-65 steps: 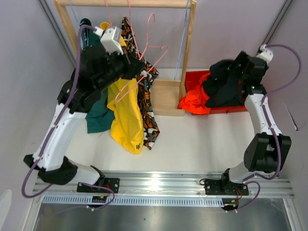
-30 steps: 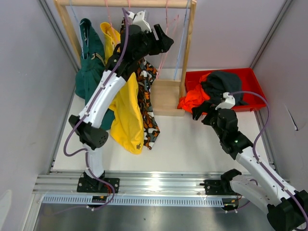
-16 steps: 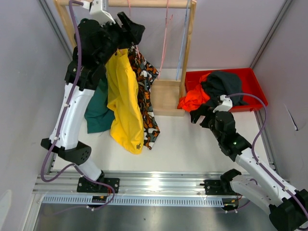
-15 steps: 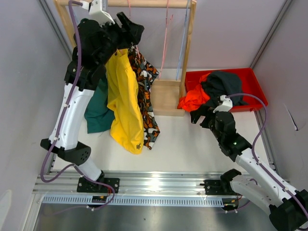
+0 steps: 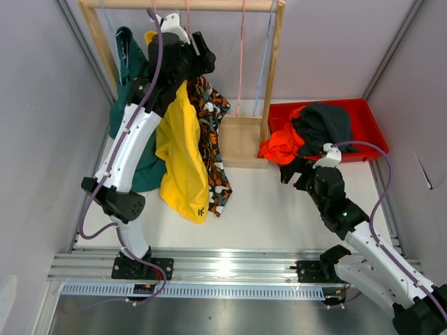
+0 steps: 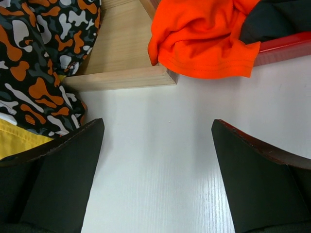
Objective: Remove the shorts from the hanger
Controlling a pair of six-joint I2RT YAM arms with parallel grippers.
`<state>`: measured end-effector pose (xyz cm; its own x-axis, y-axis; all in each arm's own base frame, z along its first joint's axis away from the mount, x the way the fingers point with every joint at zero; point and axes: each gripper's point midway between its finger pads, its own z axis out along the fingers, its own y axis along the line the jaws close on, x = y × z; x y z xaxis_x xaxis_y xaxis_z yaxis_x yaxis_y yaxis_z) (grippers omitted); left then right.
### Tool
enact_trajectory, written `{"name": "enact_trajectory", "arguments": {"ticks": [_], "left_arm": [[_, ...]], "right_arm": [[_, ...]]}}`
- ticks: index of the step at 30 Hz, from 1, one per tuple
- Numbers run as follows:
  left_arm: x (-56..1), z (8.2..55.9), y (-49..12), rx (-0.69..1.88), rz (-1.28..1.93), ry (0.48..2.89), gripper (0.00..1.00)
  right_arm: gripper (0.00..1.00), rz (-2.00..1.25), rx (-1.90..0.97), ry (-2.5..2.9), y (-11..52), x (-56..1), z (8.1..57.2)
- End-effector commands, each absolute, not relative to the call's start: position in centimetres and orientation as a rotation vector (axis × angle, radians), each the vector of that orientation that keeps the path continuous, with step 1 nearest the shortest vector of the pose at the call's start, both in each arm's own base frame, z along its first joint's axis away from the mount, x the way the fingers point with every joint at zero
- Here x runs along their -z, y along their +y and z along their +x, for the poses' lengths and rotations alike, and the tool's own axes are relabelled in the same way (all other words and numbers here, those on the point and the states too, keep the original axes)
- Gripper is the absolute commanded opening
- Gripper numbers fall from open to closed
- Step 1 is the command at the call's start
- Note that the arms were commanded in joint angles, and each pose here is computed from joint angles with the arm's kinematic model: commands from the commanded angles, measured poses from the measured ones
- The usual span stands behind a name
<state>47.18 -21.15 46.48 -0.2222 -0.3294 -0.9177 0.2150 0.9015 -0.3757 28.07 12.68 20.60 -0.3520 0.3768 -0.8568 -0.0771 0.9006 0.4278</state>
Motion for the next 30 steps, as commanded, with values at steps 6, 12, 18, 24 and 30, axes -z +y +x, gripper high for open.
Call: {"name": "enact_trajectory", "arguments": {"ticks": [6,12,18,24,30], "left_arm": [[-47.5,47.9,-19.2,0.44,-0.158,1.679,0.71],[-46.7,48.6,-19.6,0.441,-0.152,1.686,0.64],[-45.4,49.7,-20.3,0.449,-0.152,1.704,0.49],[-45.5,50.1,-20.6,0.464,-0.152,1.695,0.19],[-46.4,49.7,-20.7,0.473,-0.13,1.686,0.0]], "right_arm": [[0.99,0.242,-0.439,1.86,11.7,-20.7,27.7],[0.99,0.241,-0.436,1.867,11.8,-20.3,27.8],[1.0,0.242,-0.43,1.867,11.7,-20.2,27.8],[0.99,0.242,-0.412,1.866,11.3,-20.2,27.7],[0.99,0.239,-0.426,1.856,11.5,-20.6,27.7]]}}
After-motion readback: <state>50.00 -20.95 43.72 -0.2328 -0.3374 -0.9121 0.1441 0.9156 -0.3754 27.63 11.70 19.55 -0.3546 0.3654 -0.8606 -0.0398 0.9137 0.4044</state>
